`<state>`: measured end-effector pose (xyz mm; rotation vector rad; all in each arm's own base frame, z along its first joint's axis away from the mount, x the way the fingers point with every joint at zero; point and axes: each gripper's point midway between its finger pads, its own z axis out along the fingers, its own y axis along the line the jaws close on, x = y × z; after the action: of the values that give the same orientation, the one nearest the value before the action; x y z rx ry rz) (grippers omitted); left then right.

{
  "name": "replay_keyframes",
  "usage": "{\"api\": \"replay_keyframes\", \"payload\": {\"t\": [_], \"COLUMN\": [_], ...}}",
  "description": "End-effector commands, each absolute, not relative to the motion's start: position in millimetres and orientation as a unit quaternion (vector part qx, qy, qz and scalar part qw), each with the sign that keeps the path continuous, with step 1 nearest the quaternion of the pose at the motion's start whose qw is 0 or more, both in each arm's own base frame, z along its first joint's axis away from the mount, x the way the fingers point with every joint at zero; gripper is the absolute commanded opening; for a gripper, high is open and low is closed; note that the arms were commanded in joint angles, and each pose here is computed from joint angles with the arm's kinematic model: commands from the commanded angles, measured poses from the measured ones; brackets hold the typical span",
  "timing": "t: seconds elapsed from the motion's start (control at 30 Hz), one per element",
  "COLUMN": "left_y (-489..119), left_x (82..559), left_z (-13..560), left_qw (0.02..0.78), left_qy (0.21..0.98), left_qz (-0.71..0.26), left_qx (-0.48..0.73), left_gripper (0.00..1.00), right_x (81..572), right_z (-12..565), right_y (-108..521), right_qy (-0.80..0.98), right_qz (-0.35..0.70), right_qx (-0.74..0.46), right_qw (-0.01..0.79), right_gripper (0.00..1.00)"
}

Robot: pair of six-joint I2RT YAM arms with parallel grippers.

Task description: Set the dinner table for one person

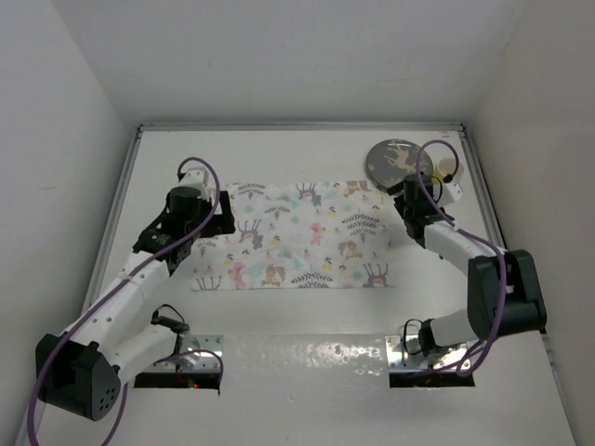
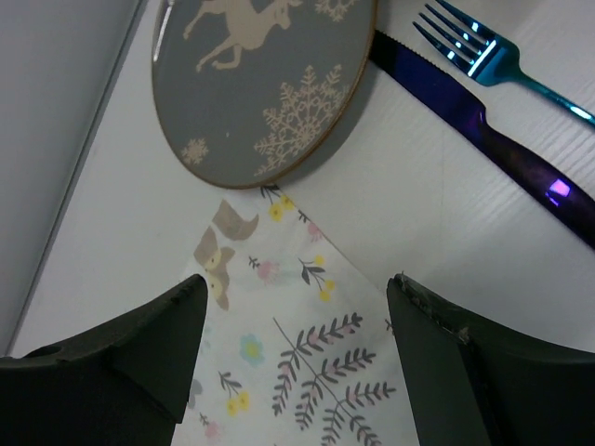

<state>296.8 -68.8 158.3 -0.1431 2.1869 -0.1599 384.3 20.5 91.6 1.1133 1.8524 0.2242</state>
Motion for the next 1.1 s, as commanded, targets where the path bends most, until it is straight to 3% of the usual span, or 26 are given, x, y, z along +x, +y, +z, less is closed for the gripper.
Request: {"api": "replay_keyframes", "payload": {"t": [0.0, 0.87, 0.97, 1.07], "left_y": [-70.4, -63.0, -62.7, -62.9], "left_x": [300.2, 307.5, 307.4, 307.4], "left_z": [160.7, 143.9, 143.2, 143.1], "left_qw": [0.478, 0.468, 0.467, 0.466], "left_qy": [0.875, 0.882, 0.883, 0.883], "left_qz": [-0.074, -0.048, -0.047, -0.047], "left_qx": [-0.022, -0.022, -0.022, -0.022], "left_gripper": [1.0, 1.0, 1.0, 1.0], "right_x": [417.5, 480.3, 481.2, 479.4], "right_z": [100.4, 5.6, -1.4, -12.6], "right_y": [13.9, 2.2, 2.4, 2.7], "right_qy": [0.678, 0.588, 0.581, 0.58], "right_qz": [0.129, 0.139, 0.139, 0.136], "right_qx": [0.528, 0.647, 0.66, 0.667], "right_qw": [0.495, 0.465, 0.456, 0.448], "right_gripper": [0.77, 0.71, 0.68, 0.57]}}
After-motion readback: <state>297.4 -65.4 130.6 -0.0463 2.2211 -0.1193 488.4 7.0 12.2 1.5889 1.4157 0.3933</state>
